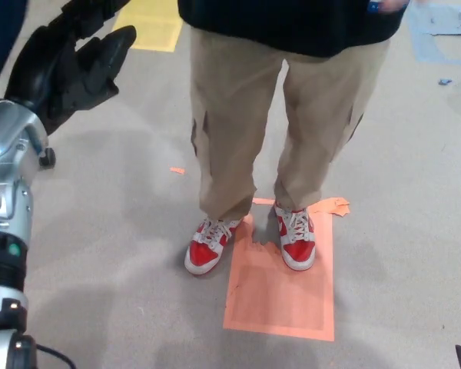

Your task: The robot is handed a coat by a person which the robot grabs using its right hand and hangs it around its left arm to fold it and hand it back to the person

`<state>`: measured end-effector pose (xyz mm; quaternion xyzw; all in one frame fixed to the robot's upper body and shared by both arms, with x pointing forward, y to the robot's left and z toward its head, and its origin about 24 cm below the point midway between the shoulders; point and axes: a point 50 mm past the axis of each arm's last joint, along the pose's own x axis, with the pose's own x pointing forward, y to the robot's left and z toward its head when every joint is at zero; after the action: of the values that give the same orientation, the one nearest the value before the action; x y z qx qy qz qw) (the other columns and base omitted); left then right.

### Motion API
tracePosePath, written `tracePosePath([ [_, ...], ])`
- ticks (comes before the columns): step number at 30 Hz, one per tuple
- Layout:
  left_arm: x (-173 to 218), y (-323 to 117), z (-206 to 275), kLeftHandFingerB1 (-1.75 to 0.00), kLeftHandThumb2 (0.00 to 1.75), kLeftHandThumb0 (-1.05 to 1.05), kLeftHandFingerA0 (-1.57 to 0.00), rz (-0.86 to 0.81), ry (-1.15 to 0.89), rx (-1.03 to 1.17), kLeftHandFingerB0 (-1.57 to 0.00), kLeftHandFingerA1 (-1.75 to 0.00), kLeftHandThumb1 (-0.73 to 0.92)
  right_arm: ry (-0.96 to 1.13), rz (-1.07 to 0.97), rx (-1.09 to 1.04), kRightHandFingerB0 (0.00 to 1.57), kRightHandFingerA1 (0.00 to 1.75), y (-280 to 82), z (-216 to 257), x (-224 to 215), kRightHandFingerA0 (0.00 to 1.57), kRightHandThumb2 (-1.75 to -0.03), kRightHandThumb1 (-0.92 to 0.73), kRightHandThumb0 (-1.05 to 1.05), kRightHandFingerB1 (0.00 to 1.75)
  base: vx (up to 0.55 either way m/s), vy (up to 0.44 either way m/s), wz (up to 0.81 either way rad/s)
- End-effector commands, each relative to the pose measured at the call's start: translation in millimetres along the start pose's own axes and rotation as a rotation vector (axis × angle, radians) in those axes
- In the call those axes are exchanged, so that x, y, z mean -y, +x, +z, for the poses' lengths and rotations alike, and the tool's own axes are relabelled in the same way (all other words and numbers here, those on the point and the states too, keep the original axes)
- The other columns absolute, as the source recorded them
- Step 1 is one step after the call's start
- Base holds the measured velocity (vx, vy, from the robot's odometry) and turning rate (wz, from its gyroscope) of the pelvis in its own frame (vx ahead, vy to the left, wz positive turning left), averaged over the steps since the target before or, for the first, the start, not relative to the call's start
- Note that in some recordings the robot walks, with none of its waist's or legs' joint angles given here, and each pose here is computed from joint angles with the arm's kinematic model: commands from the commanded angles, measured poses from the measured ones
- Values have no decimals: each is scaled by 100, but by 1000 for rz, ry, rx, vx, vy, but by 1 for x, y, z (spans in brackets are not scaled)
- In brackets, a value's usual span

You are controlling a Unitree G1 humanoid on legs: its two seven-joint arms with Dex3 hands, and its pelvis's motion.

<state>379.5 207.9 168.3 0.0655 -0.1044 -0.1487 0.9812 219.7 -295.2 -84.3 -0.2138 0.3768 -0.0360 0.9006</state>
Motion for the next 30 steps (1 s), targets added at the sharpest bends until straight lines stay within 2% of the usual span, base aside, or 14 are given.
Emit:
tracePosePath([
  [1,-4,0,1,-35,100,-74,-5,13,-13,-9,-4,-41,65,-14,-24,-28,7,22,-1,-4,10,7,-103,-74,-83,18,0,0,0],
  [9,-8,-8,-7,-33,100,-75,-4,24,-36,-15,-3,-42,65,24,-15,-23,6,26,-1,-2,8,6,-101,-71,-77,21,0,0,0],
  [10,-9,-10,-8,-35,99,-76,-10,28,-39,-16,-1,-44,65,23,-17,-22,6,27,0,-2,8,6,-100,-71,-77,21,0,0,0],
  [11,-10,-14,-12,-48,107,-36,0,35,-55,-23,0,-48,51,18,-19,-20,6,29,0,-1,10,7,-101,-71,-78,21,0,0,0],
  [12,-11,-17,-14,-48,107,-36,0,37,-69,-28,0,-48,51,13,-20,-19,6,29,-1,-1,10,7,-101,-71,-78,21,0,0,0],
  [13,-16,-31,-29,-31,99,-72,-3,47,-63,-62,-3,-38,64,6,-21,-17,7,31,-1,-1,10,7,-101,-72,-79,21,0,0,0],
  [15,-18,-42,-41,-33,99,-72,-4,71,-65,-102,-3,-39,63,21,-22,-12,2,37,-1,0,10,3,-102,-68,-70,27,0,0,0],
  [21,-24,-83,-84,-32,100,-70,-2,115,-55,-224,-2,-38,66,47,-5,-8,1,35,0,-1,8,2,-102,-68,-69,26,0,0,0],
  [23,-28,-105,-106,-30,97,-69,-1,145,-109,-287,-1,-38,64,44,-4,-1,2,39,0,1,6,3,-101,-68,-69,27,0,0,0],
  [30,-28,-161,-156,-32,98,-71,-3,243,-175,-479,-3,-36,62,88,4,-7,2,36,0,-1,4,2,-99,-67,-67,27,0,0,0],
])
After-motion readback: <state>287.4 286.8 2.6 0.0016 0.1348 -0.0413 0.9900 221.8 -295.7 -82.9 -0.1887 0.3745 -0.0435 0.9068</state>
